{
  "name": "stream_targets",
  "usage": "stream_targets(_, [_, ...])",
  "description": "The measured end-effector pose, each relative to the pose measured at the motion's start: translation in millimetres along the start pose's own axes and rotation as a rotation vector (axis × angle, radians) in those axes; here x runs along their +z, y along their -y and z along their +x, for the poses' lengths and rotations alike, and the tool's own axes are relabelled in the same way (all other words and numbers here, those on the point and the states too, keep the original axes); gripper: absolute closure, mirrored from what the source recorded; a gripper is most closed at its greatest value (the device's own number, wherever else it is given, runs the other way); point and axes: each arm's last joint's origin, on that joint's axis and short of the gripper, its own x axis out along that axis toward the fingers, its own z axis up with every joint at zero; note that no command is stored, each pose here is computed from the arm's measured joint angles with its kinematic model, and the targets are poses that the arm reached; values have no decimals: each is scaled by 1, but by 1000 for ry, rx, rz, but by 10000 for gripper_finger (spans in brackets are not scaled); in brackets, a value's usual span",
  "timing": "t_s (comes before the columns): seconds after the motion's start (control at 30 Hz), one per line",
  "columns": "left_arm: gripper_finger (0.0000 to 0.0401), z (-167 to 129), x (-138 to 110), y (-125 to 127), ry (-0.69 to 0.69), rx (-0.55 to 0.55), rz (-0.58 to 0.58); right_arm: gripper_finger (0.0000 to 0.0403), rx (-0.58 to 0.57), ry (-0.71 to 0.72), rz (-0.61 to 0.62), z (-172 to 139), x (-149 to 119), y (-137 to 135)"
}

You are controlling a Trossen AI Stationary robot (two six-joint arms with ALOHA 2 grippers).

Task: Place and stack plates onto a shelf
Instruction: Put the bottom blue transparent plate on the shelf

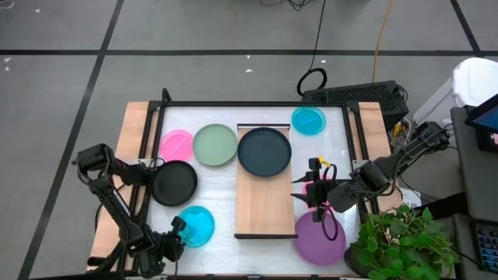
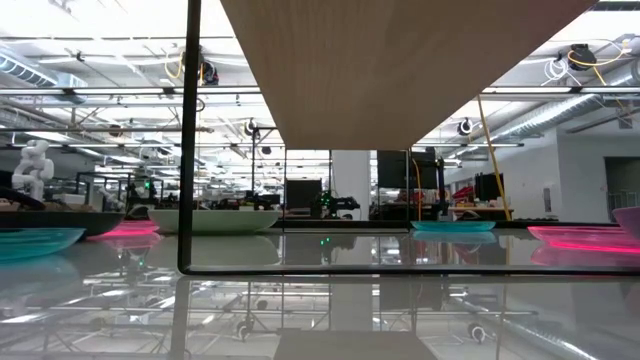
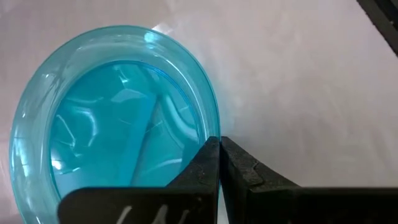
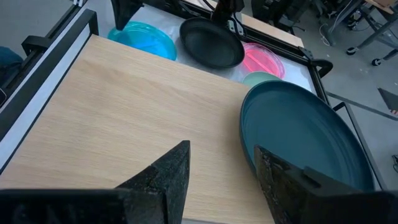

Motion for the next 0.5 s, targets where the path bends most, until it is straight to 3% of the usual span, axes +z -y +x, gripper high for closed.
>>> stream_targets(0.27, [399, -3, 3, -6, 1, 18, -7, 243, 0, 0, 0, 0, 0, 0])
stream_targets(0.5, [399, -23, 29, -16, -26, 52, 64, 243, -1, -1, -1, 0, 0, 0])
